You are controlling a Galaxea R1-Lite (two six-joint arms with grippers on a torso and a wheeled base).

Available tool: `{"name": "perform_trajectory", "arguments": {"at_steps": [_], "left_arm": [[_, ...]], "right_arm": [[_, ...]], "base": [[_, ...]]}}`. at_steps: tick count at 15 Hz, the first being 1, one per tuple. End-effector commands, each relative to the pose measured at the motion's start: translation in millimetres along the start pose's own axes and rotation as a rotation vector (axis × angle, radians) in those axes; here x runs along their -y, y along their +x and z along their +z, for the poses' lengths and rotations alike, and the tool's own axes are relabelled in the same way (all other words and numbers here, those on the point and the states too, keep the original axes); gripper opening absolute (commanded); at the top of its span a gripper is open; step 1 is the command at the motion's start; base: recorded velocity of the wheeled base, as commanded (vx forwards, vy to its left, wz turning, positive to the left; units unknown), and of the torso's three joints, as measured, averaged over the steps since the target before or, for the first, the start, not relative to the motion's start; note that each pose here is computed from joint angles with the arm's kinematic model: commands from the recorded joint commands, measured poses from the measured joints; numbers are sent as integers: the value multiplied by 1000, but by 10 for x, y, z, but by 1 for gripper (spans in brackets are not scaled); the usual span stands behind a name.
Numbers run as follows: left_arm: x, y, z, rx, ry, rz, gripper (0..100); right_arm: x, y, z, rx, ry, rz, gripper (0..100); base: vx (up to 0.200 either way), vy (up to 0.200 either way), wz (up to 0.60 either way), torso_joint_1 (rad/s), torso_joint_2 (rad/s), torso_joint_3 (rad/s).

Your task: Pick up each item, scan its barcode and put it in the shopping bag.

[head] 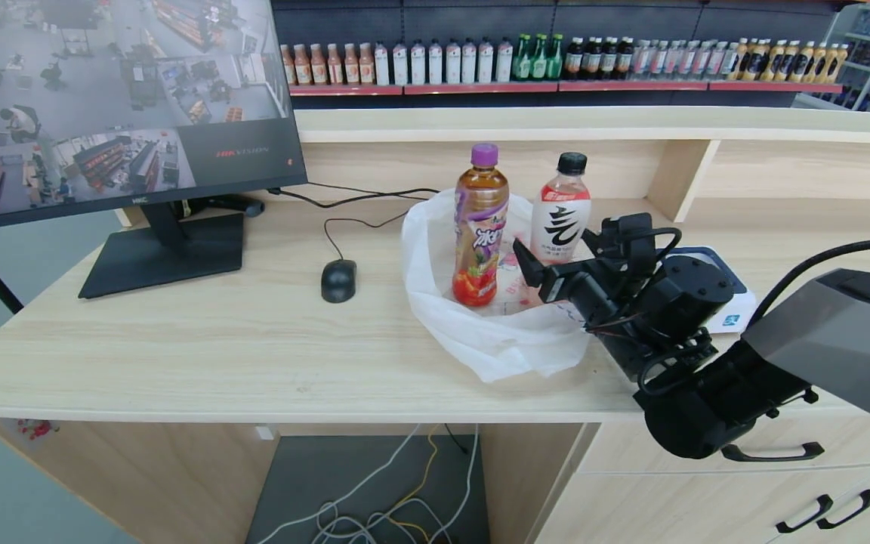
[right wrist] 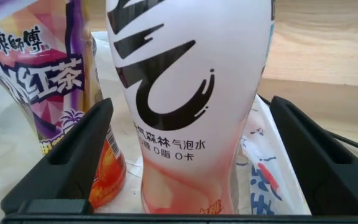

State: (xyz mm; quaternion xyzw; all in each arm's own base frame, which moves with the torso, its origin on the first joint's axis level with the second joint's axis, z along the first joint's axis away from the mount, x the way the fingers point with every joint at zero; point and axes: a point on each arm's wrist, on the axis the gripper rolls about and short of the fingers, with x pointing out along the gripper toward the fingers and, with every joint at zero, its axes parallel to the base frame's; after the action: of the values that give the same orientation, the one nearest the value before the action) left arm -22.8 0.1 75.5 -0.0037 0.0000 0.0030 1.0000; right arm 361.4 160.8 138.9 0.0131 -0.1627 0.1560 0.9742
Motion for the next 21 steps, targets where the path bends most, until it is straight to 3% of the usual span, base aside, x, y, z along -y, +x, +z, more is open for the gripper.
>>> {"name": "perform_trajectory", "arguments": {"at_steps": [1, 5, 10, 11, 14, 16, 21], "left_arm": [[0, 0, 0, 0, 0, 0, 100], [0, 0, 0, 0, 0, 0, 100], [0, 0, 0, 0, 3, -1, 100], [0, 0, -3, -3, 29, -1, 100], [0, -1, 1, -2, 27, -1, 100], [0, 0, -3, -3, 27, -1, 100], [0, 0, -3, -3, 26, 0, 100]], "right_arm": [[4, -61, 112, 9, 1, 2, 100], [45, -370, 450, 12, 3, 4, 100], [202, -1071, 911, 7, -5, -16, 100], [299, -1432, 1010, -14, -15, -41, 100], [371, -2347, 1120, -42, -3, -48, 100], [394, -2619, 1333, 28, 28, -58, 100], [423, -3578, 1133, -235, -32, -26, 100]], "base": [[0, 0, 0, 0, 0, 0], [0, 0, 0, 0, 0, 0], [0, 0, 0, 0, 0, 0], [0, 0, 0, 0, 0, 0], [0, 0, 0, 0, 0, 0], [0, 0, 0, 0, 0, 0], [0, 0, 0, 0, 0, 0]]}}
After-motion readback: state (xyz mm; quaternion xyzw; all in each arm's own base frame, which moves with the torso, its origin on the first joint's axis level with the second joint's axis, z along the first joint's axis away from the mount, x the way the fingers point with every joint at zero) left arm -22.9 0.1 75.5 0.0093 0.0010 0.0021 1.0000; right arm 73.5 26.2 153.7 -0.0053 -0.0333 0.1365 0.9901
